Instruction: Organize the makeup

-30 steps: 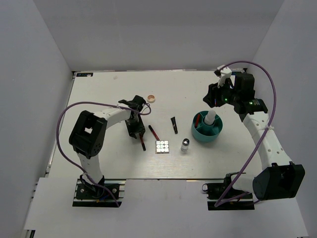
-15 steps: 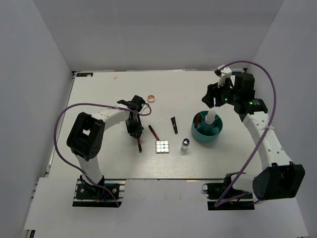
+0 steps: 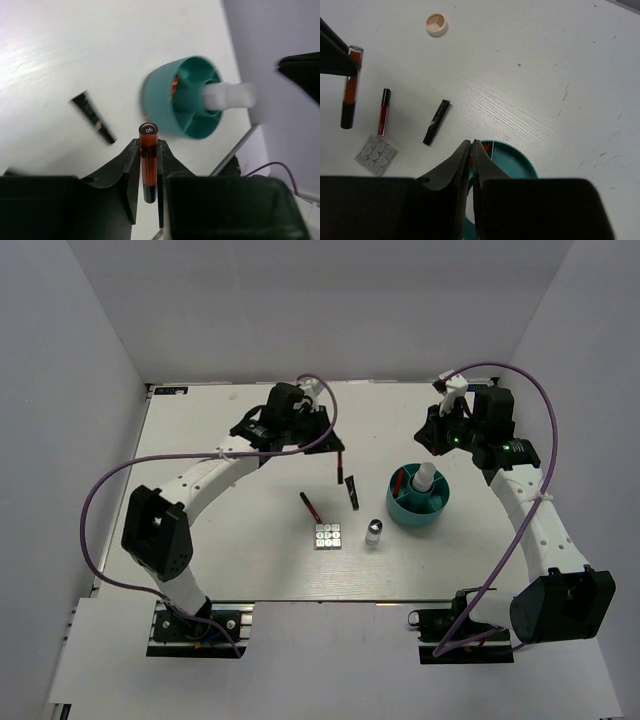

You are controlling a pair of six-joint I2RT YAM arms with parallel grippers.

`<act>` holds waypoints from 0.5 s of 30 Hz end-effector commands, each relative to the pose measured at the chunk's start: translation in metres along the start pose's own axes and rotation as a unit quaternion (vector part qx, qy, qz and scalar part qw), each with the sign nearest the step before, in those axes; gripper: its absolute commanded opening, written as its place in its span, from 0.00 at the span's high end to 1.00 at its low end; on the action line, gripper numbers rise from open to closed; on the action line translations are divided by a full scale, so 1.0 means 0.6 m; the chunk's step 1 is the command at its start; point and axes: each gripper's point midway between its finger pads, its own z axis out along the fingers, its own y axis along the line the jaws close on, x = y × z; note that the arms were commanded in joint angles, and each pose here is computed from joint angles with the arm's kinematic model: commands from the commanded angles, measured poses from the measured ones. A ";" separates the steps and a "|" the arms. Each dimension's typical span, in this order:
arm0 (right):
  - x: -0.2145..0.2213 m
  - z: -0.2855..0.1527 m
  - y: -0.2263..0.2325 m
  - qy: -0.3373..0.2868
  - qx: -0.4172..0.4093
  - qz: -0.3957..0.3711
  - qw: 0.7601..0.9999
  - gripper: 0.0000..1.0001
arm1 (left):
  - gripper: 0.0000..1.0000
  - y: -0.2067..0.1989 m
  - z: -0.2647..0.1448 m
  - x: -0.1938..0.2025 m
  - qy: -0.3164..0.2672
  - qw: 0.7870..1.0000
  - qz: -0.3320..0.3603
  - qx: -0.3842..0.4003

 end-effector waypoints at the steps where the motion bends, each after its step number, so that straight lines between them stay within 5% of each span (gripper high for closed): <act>1: -0.026 -0.009 -0.010 -0.024 0.015 -0.004 1.000 0.88 | 1.00 -0.104 0.034 -0.042 -0.042 0.991 0.050 0.115; 9: -0.018 -0.021 -0.017 -0.027 0.032 -0.002 0.999 0.87 | 1.00 -0.174 0.084 -0.094 -0.144 0.969 0.116 0.162; 15: -0.012 -0.029 -0.019 -0.030 0.037 0.000 0.999 0.85 | 0.98 -0.188 0.143 -0.082 -0.151 0.968 0.122 0.158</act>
